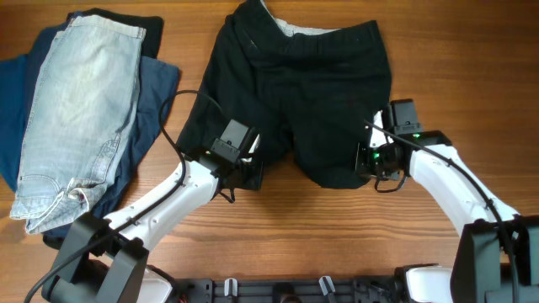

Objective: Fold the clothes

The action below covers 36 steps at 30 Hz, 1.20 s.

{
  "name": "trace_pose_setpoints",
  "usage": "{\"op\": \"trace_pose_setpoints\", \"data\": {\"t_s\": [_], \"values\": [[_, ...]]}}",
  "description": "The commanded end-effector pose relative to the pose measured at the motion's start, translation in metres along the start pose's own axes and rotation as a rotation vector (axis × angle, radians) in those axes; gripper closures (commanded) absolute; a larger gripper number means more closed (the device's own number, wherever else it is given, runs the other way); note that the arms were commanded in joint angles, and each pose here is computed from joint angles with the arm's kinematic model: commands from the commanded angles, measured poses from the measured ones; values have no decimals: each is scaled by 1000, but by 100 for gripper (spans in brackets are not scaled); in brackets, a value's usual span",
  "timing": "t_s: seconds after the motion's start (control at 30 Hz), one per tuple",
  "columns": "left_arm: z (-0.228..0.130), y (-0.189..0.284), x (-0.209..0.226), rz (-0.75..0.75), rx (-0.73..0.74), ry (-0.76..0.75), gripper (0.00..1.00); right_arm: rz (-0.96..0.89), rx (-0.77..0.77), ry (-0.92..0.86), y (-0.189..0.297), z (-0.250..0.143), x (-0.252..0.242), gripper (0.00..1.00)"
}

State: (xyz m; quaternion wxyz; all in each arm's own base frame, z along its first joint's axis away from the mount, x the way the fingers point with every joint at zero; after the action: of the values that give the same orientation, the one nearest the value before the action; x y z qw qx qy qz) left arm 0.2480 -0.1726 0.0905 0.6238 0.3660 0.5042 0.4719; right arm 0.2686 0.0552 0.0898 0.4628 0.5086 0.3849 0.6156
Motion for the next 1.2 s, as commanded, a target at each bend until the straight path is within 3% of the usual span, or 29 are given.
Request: {"op": "trace_pose_setpoints", "data": {"t_s": [0.0, 0.13, 0.3, 0.4, 0.43, 0.47, 0.5, 0.63, 0.7, 0.8, 0.9, 1.07, 1.17], "values": [[5, 3, -10, -51, -1, 47, 96, 31, -63, 35, 18, 12, 0, 66], [20, 33, -33, -139, 1, 96, 96, 21, -77, 29, 29, 9, -8, 66], [32, 94, -77, -436, 56, 196, 96, 15, -94, 13, 38, 7, -12, 66], [35, 112, -76, -495, 56, 243, 94, 15, -93, 18, 38, 7, -12, 66], [33, 112, -72, -484, 59, 238, 77, 15, -92, 17, 38, 7, -12, 66], [30, 111, -67, -455, 65, 218, 44, 15, -92, 16, 38, 7, -12, 66], [28, 109, -62, -423, 71, 213, 0, 15, -91, 16, 38, 7, -12, 65], [18, 102, -31, -248, 99, 269, 0, 14, -64, 8, 37, 2, -13, 56], [16, 103, -16, -200, 114, 284, 0, 13, -59, 6, 37, 1, -13, 42], [15, 102, 16, -38, 94, 352, 0, 1, -74, 7, 37, 4, -16, 34], [21, 99, 40, 93, 27, 382, 0, -3, -95, 12, 35, 8, -21, 32], [21, 58, 55, 104, 2, 392, 1, 4, -108, 16, 29, 14, -23, 32], [19, 29, 64, 123, 2, 393, 8, 24, -116, 35, 29, 16, -21, 32]]}}
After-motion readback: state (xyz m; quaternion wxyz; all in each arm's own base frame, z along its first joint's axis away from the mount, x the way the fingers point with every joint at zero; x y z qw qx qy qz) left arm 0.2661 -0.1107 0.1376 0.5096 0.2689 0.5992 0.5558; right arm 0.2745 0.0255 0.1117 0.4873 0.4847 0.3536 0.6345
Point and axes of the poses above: each gripper's point midway between its finger pads, its own y axis back along the fingers, its own x axis along the line the jaws close on, z = x × y, the point moved 6 cm from there along y, back along the fingers, and after that the axes turned 11 degrees about y, right-handed, at the moved point
